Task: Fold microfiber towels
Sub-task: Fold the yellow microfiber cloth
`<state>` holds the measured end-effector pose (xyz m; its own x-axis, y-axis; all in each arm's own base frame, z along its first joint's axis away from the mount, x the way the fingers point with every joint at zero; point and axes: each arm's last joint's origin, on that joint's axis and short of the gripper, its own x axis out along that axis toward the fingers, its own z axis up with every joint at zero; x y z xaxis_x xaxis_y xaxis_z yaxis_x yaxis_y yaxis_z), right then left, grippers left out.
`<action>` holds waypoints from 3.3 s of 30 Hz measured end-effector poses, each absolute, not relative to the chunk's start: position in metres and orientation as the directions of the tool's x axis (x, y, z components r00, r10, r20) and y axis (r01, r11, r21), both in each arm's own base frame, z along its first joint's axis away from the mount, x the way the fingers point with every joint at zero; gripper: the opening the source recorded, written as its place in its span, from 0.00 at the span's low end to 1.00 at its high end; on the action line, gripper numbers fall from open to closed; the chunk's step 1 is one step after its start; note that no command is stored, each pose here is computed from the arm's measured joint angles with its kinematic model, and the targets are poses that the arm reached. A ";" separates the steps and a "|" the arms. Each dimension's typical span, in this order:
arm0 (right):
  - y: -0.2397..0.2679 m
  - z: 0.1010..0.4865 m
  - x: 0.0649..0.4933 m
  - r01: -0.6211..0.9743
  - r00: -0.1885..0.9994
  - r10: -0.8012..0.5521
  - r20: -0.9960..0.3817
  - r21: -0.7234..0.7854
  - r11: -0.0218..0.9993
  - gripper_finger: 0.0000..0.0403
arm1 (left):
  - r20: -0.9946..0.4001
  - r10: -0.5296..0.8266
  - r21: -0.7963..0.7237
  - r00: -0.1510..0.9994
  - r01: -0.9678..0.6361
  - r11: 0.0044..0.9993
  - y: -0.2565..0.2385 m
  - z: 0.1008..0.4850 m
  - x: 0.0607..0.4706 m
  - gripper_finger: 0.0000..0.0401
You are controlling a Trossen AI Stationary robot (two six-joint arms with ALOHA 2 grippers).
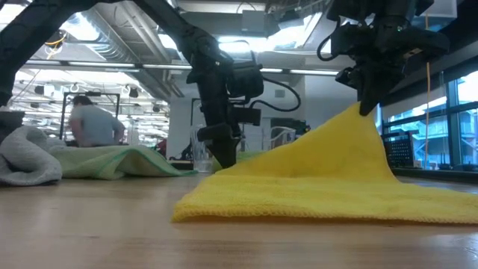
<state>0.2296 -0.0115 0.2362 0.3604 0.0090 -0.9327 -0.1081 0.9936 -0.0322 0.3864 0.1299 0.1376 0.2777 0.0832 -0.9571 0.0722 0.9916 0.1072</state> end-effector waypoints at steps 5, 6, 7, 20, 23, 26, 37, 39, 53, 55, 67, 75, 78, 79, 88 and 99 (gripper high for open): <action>-0.012 0.236 0.230 -0.110 0.361 0.008 -0.933 -0.034 0.993 0.02 | -0.957 0.116 0.137 0.266 0.063 0.989 0.130 0.141 0.384 0.13; -0.012 0.236 0.230 -0.110 0.361 0.008 -0.932 -0.034 0.993 0.02 | -0.956 0.126 0.147 0.265 0.060 0.987 0.130 0.143 0.384 0.11; -0.012 0.236 0.230 -0.110 0.362 0.008 -0.932 -0.034 0.993 0.02 | -0.955 0.132 0.152 0.266 0.058 0.987 0.131 0.145 0.383 0.09; -0.013 0.236 0.228 -0.086 0.341 -0.045 -0.939 -0.079 0.993 0.02 | -0.946 0.139 0.142 0.293 -0.011 0.990 0.123 0.176 0.375 0.01; -0.014 0.235 0.227 -0.080 0.331 -0.062 -0.942 -0.094 0.992 0.02 | -0.954 0.129 0.130 0.270 -0.017 0.991 0.118 0.176 0.374 0.00; -0.013 0.235 0.225 -0.065 0.314 -0.062 -0.947 -0.087 0.994 0.02 | -0.958 0.146 0.140 0.247 -0.042 0.989 0.111 0.176 0.374 0.00; 0.000 0.234 0.221 -0.101 0.266 0.135 -0.954 0.112 0.989 0.02 | -0.966 0.132 0.118 0.222 -0.077 0.990 0.067 0.195 0.371 0.00; 0.006 0.233 0.218 -0.104 0.240 0.152 -0.959 0.130 0.986 0.02 | -0.959 0.129 0.109 0.252 -0.093 0.990 0.055 0.205 0.370 0.00; 0.070 0.246 0.204 -0.183 0.295 0.229 -0.927 0.181 0.966 0.02 | -0.919 0.030 0.012 0.393 -0.049 0.999 -0.057 0.233 0.365 0.00; 0.081 0.247 0.202 -0.195 0.299 0.250 -0.921 0.198 0.961 0.02 | -0.913 0.025 0.009 0.407 -0.042 0.999 -0.071 0.232 0.365 0.00; 0.145 0.219 0.195 -0.245 0.305 0.310 -0.900 0.241 0.939 0.02 | -0.871 0.038 0.021 0.490 -0.041 0.999 -0.130 0.216 0.367 0.00; 0.147 0.178 0.191 -0.144 0.234 0.233 -0.944 0.204 0.968 0.02 | -0.913 0.044 0.027 0.406 -0.047 0.999 -0.146 0.179 0.371 0.01; 0.148 0.173 0.192 -0.141 0.242 0.240 -0.940 0.210 0.967 0.02 | -0.918 0.044 0.025 0.393 -0.054 0.998 -0.149 0.176 0.370 0.00; 0.148 0.174 0.191 -0.143 0.242 0.241 -0.940 0.211 0.967 0.02 | -0.917 0.044 0.025 0.397 -0.055 0.998 -0.149 0.177 0.370 0.00; 0.146 0.188 0.196 -0.220 0.273 0.156 -0.949 0.097 0.971 0.02 | -0.903 0.164 0.168 0.398 -0.026 0.985 -0.125 0.177 0.376 0.00; 0.112 0.232 0.198 0.095 0.372 -0.523 -0.767 -0.529 0.843 0.02 | -0.791 0.448 0.413 0.416 -0.177 0.893 -0.072 0.203 0.380 0.00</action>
